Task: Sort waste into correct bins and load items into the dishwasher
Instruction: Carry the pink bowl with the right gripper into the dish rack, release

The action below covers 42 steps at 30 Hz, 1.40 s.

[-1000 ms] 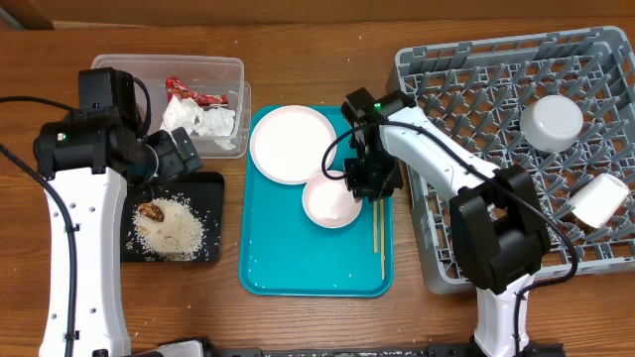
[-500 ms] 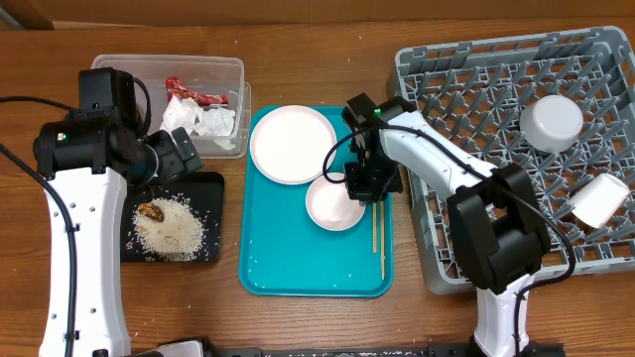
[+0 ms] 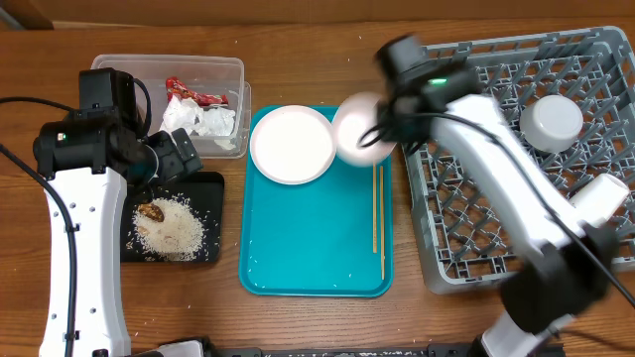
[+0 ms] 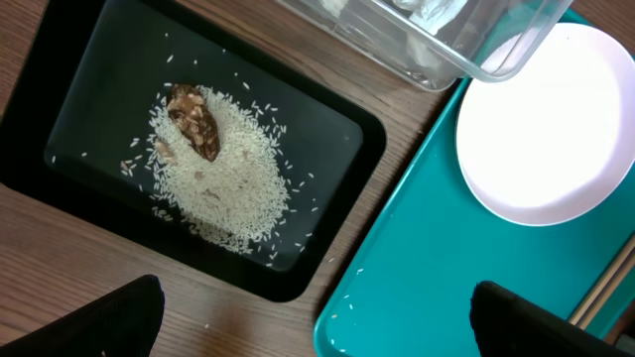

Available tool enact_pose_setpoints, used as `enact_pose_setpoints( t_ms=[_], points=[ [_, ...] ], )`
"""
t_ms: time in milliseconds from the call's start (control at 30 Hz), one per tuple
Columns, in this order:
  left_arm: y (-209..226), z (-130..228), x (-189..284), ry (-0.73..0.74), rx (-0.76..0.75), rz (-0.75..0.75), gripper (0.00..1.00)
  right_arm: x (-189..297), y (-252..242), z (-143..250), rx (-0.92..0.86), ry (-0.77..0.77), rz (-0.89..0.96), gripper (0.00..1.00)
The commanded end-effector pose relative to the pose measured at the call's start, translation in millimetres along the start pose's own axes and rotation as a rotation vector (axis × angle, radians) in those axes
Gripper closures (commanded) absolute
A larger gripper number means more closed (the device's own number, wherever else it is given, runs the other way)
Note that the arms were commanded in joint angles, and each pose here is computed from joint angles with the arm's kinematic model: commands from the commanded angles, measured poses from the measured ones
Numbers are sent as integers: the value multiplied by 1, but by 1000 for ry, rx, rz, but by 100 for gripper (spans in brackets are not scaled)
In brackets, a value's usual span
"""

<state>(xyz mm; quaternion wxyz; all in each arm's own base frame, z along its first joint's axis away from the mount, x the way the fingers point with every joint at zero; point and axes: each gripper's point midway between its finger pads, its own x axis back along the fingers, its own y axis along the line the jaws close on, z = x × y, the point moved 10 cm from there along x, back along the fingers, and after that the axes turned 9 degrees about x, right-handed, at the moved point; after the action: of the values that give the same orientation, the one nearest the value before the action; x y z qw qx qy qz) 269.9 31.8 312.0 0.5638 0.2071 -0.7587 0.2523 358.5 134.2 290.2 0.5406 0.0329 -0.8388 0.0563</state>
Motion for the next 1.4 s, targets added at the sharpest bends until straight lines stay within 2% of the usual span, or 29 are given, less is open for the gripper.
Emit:
enact_pose_setpoints(
  t_ms=[0,100,333,467,733,1000,1367],
  points=[
    [-1,-1,7,-28,6,13,0,39,-51,-18,-107,-217,357,96],
    [-1,-1,7,-28,6,13,0,45,-89,-30,-202,-310,607,96],
    [-1,-1,7,-27,6,13,0,43,-155,-42,-457,-421,945,96],
    [-1,-1,7,-27,6,13,0,25,-180,-45,-520,-412,1108,96],
    [-1,-1,7,-26,6,13,0,-40,-209,-42,-496,-265,1167,96],
    [-1,-1,7,-26,6,14,0,-97,-208,-34,-432,-145,1125,96],
    [-2,-1,7,-16,6,38,1,-123,-193,-10,-491,-29,1047,96]
  ],
)
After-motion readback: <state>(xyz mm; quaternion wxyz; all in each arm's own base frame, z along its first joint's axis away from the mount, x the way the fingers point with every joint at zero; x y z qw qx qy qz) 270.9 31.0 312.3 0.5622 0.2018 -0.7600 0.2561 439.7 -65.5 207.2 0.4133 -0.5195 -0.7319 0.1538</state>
